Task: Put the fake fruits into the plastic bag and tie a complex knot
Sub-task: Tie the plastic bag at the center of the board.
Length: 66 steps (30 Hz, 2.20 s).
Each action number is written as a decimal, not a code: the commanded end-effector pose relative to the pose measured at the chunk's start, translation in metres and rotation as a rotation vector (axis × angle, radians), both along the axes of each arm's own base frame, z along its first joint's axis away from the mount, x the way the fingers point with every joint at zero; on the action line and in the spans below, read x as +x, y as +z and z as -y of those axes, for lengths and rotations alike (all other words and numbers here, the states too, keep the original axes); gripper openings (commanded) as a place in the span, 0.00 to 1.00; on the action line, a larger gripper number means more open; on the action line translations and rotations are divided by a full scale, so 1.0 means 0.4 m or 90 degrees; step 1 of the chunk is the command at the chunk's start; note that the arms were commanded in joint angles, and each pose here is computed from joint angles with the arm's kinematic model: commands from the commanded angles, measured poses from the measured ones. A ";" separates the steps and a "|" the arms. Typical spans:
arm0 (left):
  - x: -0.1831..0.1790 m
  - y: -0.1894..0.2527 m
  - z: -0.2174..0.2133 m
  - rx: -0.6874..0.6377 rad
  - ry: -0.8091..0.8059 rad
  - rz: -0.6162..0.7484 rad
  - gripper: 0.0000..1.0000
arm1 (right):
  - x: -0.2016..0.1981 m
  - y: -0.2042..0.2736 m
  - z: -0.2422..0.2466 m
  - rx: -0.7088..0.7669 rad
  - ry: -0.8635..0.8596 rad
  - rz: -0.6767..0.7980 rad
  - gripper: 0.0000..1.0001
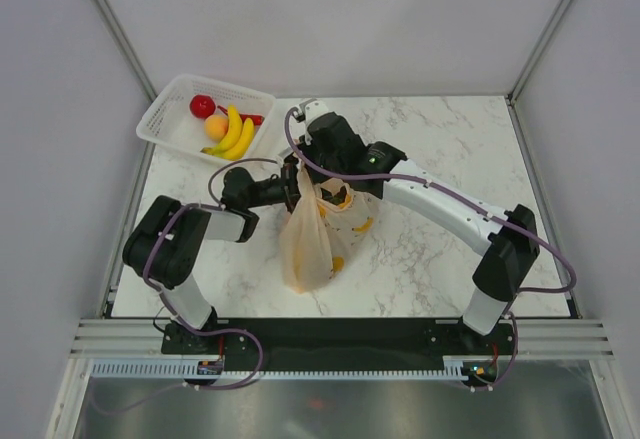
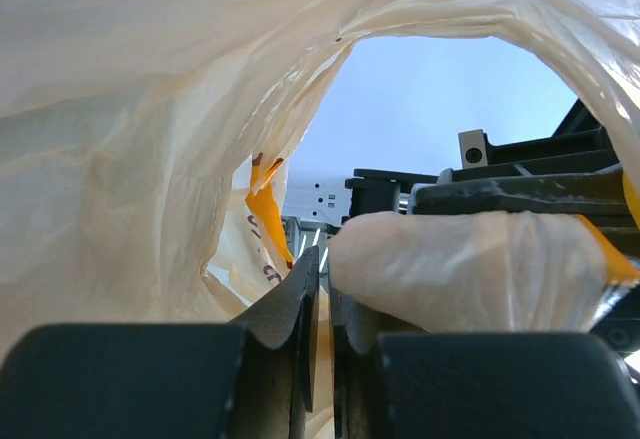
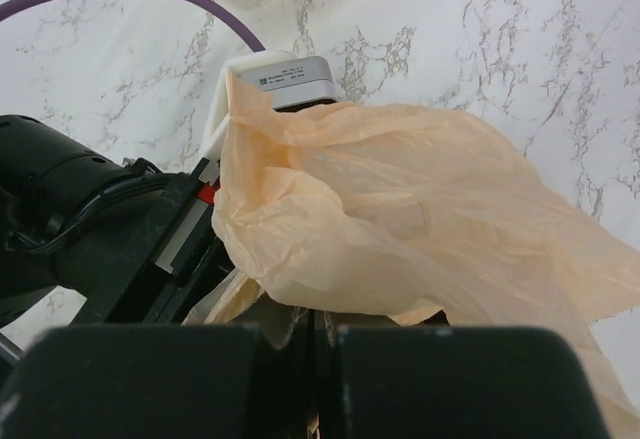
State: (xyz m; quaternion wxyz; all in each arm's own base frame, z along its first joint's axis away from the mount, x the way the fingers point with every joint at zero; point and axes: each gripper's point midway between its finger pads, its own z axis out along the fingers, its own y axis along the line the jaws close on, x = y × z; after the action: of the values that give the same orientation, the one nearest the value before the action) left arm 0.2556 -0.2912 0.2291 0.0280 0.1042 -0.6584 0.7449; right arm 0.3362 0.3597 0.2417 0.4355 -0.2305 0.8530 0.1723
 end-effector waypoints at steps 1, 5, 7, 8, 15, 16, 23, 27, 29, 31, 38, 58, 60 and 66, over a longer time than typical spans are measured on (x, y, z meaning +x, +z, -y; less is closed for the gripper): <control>-0.061 0.120 -0.035 -0.086 0.000 0.257 0.13 | 0.014 0.050 -0.013 0.024 0.000 0.026 0.00; -0.040 0.141 -0.030 -0.093 -0.001 0.265 0.14 | 0.006 0.064 0.001 0.025 0.001 0.033 0.00; -0.032 0.146 -0.026 -0.096 -0.002 0.261 0.14 | 0.009 0.069 0.017 0.024 -0.007 0.037 0.00; -0.031 0.154 -0.023 -0.099 -0.004 0.264 0.14 | 0.008 0.069 0.032 0.021 -0.017 0.039 0.00; -0.041 0.147 0.043 -0.112 -0.048 0.249 0.14 | -0.005 0.055 0.114 0.016 -0.061 0.040 0.03; -0.043 0.148 0.055 -0.116 -0.052 0.247 0.14 | -0.006 0.054 0.131 0.016 -0.071 0.040 0.03; -0.041 0.127 0.089 -0.117 -0.066 0.237 0.14 | -0.021 0.051 0.200 0.013 -0.112 0.044 0.04; -0.041 0.129 0.098 -0.120 -0.071 0.238 0.14 | -0.031 0.044 0.228 0.000 -0.123 0.040 0.08; -0.042 0.128 0.103 -0.121 -0.074 0.237 0.14 | -0.037 0.050 0.235 0.000 -0.124 0.040 0.10; -0.041 0.128 0.105 -0.121 -0.075 0.236 0.14 | -0.040 0.054 0.241 0.000 -0.125 0.040 0.14; -0.046 0.133 0.114 -0.126 -0.081 0.233 0.14 | -0.052 0.058 0.264 -0.003 -0.132 0.042 0.30; -0.052 0.116 0.134 -0.125 -0.091 0.219 0.14 | -0.061 0.087 0.347 -0.020 -0.160 0.058 0.69; -0.053 0.118 0.135 -0.126 -0.091 0.219 0.14 | -0.064 0.095 0.357 -0.022 -0.164 0.062 0.70; -0.055 0.122 0.137 -0.128 -0.093 0.219 0.14 | -0.083 0.157 0.370 -0.002 -0.157 0.078 0.71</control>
State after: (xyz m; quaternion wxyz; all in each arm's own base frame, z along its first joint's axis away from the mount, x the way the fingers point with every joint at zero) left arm 0.2542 -0.3550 0.2296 0.0708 0.0465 -0.6565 0.7496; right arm 0.3091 0.2219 0.2716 0.4782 -0.1407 0.8618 0.0942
